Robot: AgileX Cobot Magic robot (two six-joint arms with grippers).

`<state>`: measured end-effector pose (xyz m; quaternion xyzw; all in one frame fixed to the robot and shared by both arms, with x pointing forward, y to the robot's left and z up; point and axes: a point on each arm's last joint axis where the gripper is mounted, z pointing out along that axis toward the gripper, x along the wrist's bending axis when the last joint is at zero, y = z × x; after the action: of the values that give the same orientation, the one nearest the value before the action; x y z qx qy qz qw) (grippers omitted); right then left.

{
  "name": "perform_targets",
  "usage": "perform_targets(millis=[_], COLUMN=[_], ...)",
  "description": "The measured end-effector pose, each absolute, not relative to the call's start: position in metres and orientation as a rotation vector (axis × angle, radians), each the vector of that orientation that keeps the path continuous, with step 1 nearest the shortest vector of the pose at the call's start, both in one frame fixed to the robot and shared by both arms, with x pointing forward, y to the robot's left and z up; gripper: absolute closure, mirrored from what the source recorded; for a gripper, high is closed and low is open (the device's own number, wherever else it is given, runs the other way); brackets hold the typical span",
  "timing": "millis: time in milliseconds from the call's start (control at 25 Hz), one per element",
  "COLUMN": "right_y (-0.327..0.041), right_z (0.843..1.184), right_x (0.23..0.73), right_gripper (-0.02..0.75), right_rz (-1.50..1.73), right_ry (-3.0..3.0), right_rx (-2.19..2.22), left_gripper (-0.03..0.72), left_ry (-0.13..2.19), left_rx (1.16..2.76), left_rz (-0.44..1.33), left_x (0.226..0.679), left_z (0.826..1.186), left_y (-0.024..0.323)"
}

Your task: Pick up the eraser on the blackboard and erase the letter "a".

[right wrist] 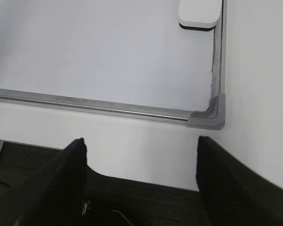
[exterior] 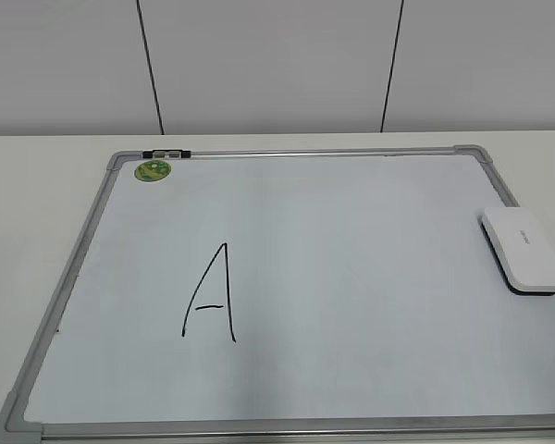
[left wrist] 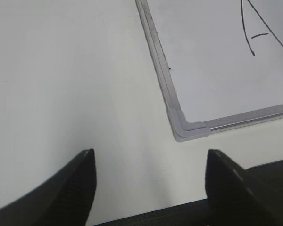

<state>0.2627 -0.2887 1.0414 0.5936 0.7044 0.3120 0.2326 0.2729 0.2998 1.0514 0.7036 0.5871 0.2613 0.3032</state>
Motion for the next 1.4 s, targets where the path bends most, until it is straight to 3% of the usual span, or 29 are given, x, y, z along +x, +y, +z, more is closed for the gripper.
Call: perform_targets(millis=[400, 880, 1400], right_y=[-0.289, -0.292, -0.291], right_z=[1.042, 1.043, 1.043], right_x=[0.261, 0.233, 0.230], right_gripper=[0.202, 0.202, 0.202], right_rz=[0.864, 0.938, 0.950], right_ry=[1.930, 1.657, 1.641], right_rx=[1.622, 1.595, 1.581], left_gripper=[0.156, 0.156, 0.156], left_ry=[1.553, 1.594, 1.588], left_rx=[1.860, 1.594, 1.550], left_rz=[0.694, 0.885, 0.916], left_x=[0.272, 0.240, 0.233], left_z=[1.051, 1.053, 1.053], left_y=[0.300, 0.309, 0.310])
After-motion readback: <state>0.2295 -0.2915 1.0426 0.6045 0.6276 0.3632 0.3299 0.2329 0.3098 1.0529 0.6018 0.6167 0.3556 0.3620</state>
